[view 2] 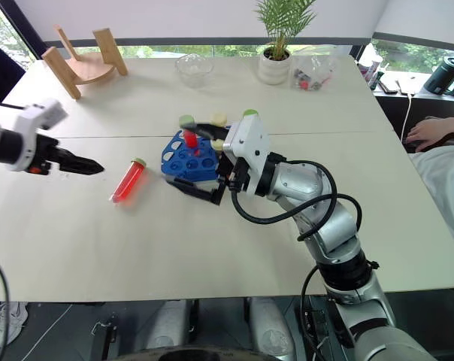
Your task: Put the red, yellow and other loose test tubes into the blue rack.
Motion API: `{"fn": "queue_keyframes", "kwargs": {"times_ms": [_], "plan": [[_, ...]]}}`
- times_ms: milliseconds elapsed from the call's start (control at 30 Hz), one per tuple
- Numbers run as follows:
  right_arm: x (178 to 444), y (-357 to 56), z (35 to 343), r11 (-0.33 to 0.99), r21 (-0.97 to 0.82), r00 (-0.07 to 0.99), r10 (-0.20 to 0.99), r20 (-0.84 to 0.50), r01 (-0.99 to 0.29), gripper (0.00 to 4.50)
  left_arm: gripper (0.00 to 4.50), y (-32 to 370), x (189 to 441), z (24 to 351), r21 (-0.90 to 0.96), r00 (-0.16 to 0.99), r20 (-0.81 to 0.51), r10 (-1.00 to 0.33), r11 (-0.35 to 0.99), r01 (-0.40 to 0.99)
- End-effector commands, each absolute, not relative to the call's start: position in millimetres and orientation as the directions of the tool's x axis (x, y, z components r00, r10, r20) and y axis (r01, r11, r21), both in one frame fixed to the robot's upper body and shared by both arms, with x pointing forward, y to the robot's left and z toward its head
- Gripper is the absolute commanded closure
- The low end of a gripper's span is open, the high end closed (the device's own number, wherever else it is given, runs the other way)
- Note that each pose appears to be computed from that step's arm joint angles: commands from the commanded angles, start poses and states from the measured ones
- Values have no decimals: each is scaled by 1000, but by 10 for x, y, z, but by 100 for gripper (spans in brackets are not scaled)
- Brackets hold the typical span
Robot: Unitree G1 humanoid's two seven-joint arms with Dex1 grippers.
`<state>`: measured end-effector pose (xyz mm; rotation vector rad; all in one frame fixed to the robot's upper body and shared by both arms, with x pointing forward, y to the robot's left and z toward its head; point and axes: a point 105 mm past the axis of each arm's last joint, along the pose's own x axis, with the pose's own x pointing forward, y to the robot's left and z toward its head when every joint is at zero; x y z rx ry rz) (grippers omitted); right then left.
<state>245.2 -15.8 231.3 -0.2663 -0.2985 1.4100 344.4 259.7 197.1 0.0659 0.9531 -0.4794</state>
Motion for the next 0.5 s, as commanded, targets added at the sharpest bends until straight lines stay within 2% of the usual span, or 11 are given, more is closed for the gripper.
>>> {"fn": "queue_keyframes", "kwargs": {"times_ms": [33,167,400,500], "plan": [[2149,-154,2272,-28,-310,-26,1000,-10,-950,7,0,2668,3587,1929,-130,475,-829,-295,928,350],[2141,-118,2198,-6,-307,3,1000,-29,-952,7,0,2611,3793,1801,-52,459,-851,-255,911,409],[2193,-69,2229,105,-307,102,994,26,-946,7,0,2411,3950,1646,-52,423,-872,-247,906,421],[2190,-65,2230,141,-295,134,990,43,-945,0,84,2320,3988,1579,-45,411,-879,-241,901,432]]}}
